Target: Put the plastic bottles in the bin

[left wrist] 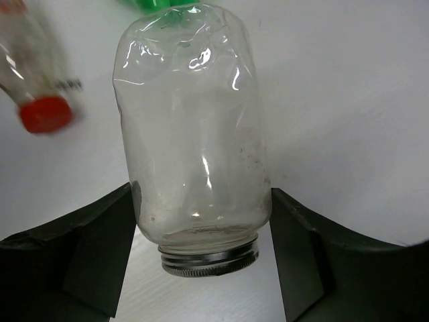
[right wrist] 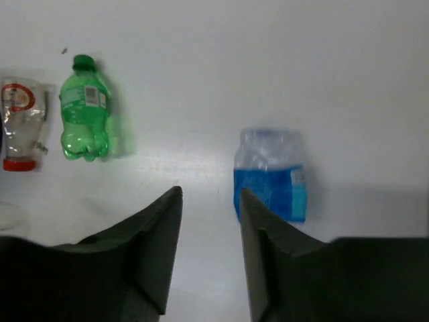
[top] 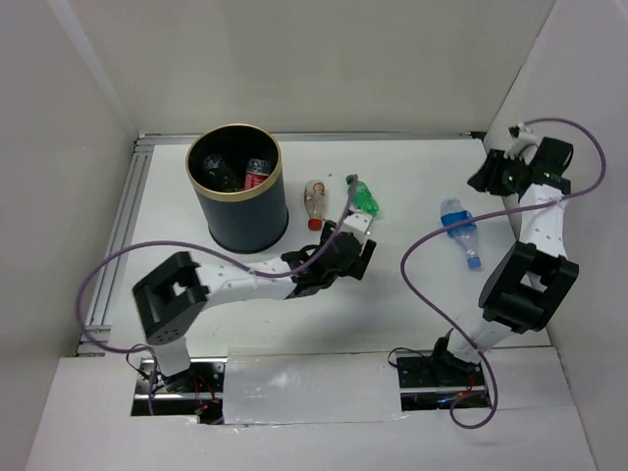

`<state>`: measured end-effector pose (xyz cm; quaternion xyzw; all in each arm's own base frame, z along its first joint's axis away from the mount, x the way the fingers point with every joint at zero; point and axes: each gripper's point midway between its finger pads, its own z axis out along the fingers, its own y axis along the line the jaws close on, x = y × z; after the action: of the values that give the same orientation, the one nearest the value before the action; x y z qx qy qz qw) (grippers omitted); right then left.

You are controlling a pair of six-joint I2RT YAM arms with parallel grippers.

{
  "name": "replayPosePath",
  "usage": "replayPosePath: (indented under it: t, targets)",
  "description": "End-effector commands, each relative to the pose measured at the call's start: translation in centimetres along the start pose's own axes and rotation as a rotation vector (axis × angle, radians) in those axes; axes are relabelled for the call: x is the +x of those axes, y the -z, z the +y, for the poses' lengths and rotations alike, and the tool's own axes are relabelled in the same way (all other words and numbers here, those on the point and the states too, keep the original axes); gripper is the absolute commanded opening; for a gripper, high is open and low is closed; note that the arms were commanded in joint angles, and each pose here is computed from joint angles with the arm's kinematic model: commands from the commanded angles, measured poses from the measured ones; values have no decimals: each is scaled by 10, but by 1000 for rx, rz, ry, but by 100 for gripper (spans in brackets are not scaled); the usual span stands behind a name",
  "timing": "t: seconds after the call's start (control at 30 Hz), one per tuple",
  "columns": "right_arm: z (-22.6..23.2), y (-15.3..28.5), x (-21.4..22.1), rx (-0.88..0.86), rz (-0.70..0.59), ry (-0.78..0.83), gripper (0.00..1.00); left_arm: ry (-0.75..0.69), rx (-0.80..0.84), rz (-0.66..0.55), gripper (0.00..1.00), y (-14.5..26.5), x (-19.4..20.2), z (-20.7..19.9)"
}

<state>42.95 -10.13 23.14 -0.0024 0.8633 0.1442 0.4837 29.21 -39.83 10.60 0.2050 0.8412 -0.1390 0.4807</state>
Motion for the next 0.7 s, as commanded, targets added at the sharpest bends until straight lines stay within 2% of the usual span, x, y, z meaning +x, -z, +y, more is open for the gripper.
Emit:
replayPosePath:
  t: [0.0, 0.03, 0.07, 0.1, 0.13, 0.17, 0.2, 0.23, 0.27, 0.33, 0.4, 0.47, 0.5, 0.53, 0.67]
  targets:
    - [-19, 10, 47, 48, 119, -22, 42, 92, 27, -367, 0, 73, -150, 11]
    - [-19, 10, 55, 43, 139, -17, 26, 105, 11, -411, 0, 86, -166, 21]
    - [-26, 12, 61, 62, 152, 6, 15, 125, -8, -458, 0, 100, -187, 32]
    - [-31, 10, 79, 79, 199, -7, 12, 171, -38, -521, 2, 120, -212, 55]
    - [-31, 9, 89, 68, 236, -17, 16, 187, -62, -557, 2, 132, -229, 69]
    - [-31, 9, 100, 55, 267, -1, 22, 211, -110, -579, 3, 139, -235, 85]
    - [-32, 8, 110, 61, 296, -17, 40, 212, -160, -598, 3, 148, -244, 102]
    - [-36, 9, 114, 61, 309, -19, 46, 241, -219, -626, 6, 157, -252, 128]
    - [-36, 8, 124, 51, 335, -25, 53, 255, -303, -619, 7, 160, -249, 151]
    - [-38, 9, 131, 70, 356, -29, 78, 316, -438, -601, 7, 162, -245, 200]
    - [-41, 8, 134, 77, 359, -18, 91, 370, -555, -575, 12, 166, -231, 236]
    - [-46, 6, 136, 88, 363, -6, 100, 407, -656, -554, 19, 167, -218, 275]
    - [-46, 7, 132, 89, 361, -4, 100, 430, -680, -545, 26, 162, -213, 285]
    - [-48, 4, 136, 80, 384, -11, 100, 436, -738, -505, 43, 162, -204, 306]
    - [-54, -1, 139, 75, 422, -25, 100, 455, -748, -428, 82, 149, -192, 328]
